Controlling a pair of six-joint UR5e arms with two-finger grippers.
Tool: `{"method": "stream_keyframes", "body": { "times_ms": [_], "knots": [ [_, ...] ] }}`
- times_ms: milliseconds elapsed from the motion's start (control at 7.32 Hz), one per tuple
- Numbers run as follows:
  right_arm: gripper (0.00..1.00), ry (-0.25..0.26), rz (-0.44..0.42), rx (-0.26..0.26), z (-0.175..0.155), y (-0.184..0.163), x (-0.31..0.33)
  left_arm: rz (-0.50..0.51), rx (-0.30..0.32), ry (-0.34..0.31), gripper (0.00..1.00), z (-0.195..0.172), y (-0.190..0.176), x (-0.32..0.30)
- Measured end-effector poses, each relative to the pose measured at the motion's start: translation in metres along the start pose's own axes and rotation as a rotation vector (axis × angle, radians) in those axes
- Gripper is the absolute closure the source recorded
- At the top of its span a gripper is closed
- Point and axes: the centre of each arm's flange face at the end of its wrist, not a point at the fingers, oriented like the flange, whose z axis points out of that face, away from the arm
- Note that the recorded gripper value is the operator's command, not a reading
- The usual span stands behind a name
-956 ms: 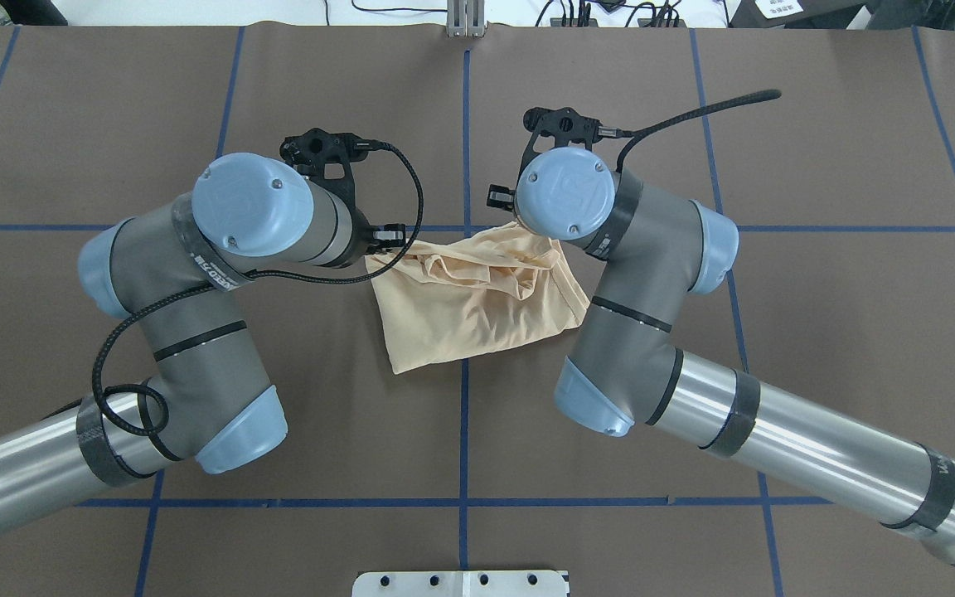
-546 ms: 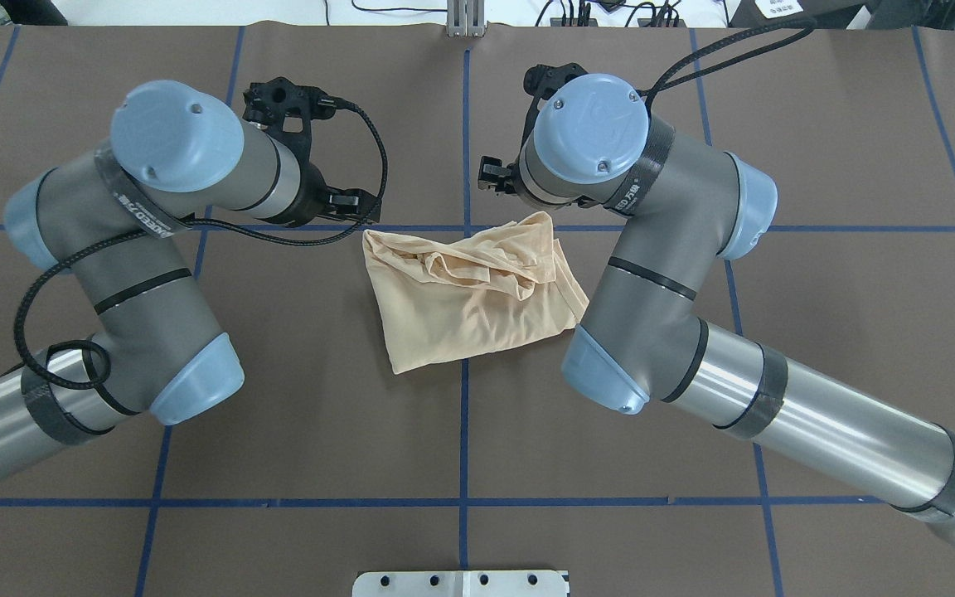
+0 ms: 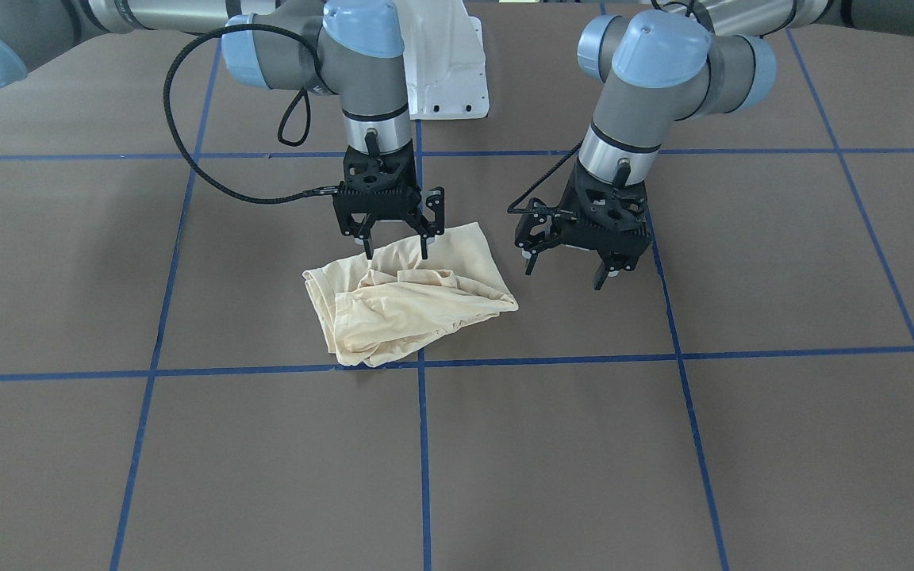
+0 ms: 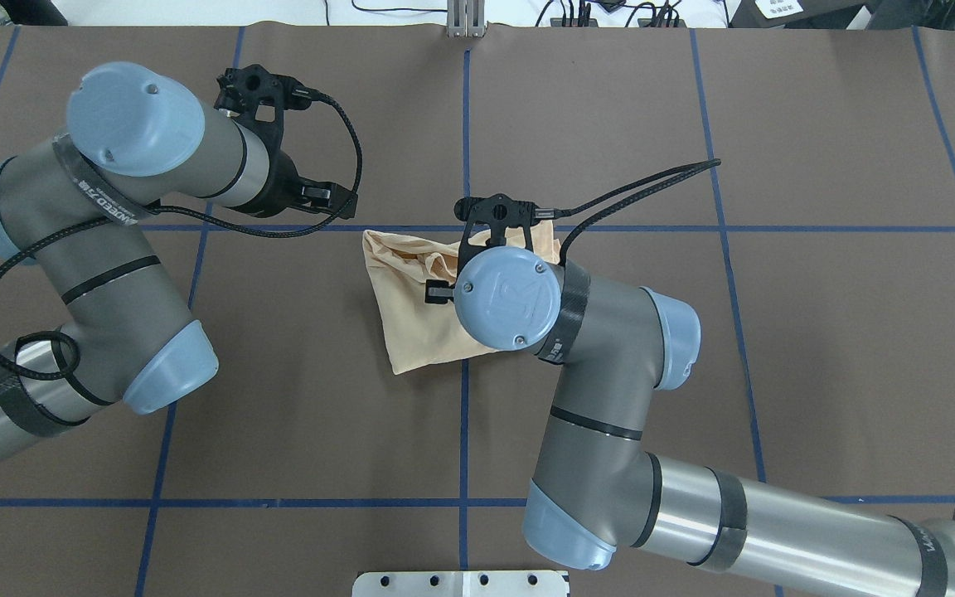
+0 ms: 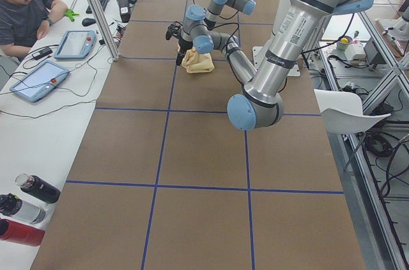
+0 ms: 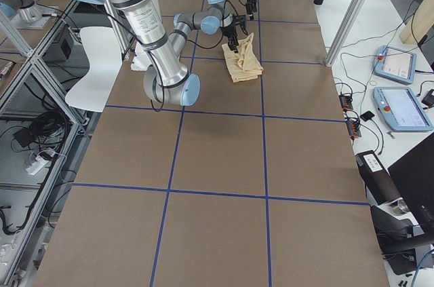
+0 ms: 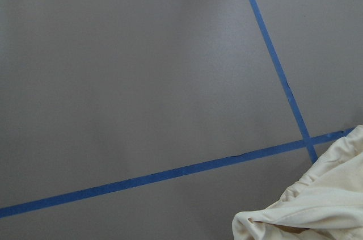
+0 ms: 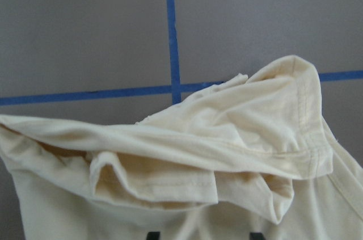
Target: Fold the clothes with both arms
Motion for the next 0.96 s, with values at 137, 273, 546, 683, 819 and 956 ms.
{"method": "stream_keyframes", "body": {
  "times_ms": [137,273,546,683,819,956],
  "knots": [
    [0.93,0.014,0.002,-0.004,0.01,0.01,-0.007,0.0,0.001,0.001,0.0,-0.002,0.001,-0.001],
    [0.97,0.031,0.002,0.008,0.02,0.012,-0.012,0.001,0.003,0.003,0.0,-0.004,0.002,-0.002],
    [1.0,0.052,0.005,0.062,0.036,-0.001,-0.025,0.003,0.007,0.009,0.0,-0.009,0.004,-0.002],
    [1.0,0.05,0.013,0.103,0.05,-0.014,-0.036,0.004,0.008,0.01,0.0,-0.011,0.005,-0.002],
    [1.0,0.052,0.025,0.149,0.067,-0.036,-0.044,0.003,0.009,0.011,0.0,-0.011,0.005,-0.002],
    [1.0,0.063,0.032,0.186,0.077,-0.064,-0.045,0.002,0.01,0.012,0.0,-0.012,0.006,-0.002]
  ]
}}
